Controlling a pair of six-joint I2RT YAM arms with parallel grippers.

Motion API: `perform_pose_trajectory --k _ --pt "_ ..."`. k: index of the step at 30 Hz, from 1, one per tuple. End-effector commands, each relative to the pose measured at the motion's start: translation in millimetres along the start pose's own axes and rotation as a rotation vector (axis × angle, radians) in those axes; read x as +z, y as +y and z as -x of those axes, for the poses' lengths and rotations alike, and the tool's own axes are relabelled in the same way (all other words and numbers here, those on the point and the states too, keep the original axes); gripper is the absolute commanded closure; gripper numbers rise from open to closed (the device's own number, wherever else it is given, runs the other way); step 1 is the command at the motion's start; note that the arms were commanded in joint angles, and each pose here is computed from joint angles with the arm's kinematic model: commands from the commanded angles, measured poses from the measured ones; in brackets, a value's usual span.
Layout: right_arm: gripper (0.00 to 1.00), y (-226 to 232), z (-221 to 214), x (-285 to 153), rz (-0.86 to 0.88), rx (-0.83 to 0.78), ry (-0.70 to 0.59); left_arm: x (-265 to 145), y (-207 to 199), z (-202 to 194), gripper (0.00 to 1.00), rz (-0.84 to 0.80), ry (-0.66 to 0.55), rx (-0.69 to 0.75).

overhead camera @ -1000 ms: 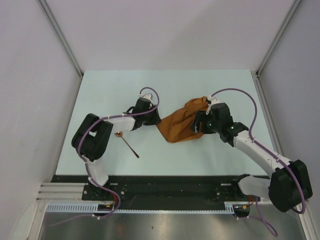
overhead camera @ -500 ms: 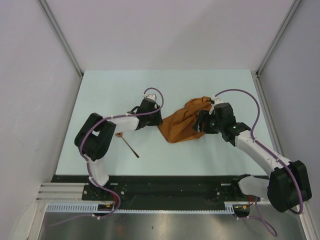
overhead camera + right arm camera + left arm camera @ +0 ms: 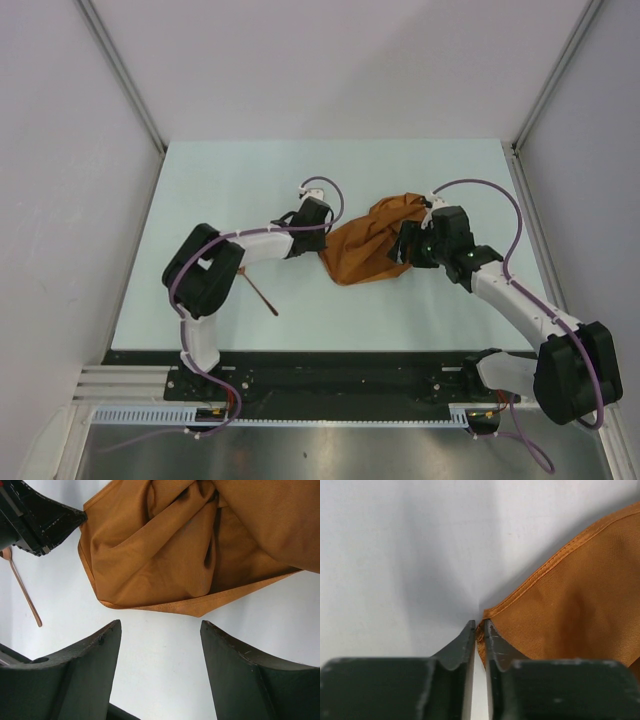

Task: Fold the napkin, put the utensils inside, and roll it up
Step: Flatten the napkin out

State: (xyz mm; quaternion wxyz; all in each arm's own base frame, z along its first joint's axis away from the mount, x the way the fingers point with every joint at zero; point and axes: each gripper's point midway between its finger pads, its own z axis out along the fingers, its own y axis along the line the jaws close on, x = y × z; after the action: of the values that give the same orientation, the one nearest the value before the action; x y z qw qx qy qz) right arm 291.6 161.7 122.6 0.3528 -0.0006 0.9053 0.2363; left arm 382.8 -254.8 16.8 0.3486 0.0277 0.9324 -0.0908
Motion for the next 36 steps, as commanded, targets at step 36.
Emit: perform_pose_trajectory --k 36 --pt "0.30 -111 92 88 -0.105 0.074 -0.068 -83 56 23 1.00 -0.061 -0.077 -0.081"
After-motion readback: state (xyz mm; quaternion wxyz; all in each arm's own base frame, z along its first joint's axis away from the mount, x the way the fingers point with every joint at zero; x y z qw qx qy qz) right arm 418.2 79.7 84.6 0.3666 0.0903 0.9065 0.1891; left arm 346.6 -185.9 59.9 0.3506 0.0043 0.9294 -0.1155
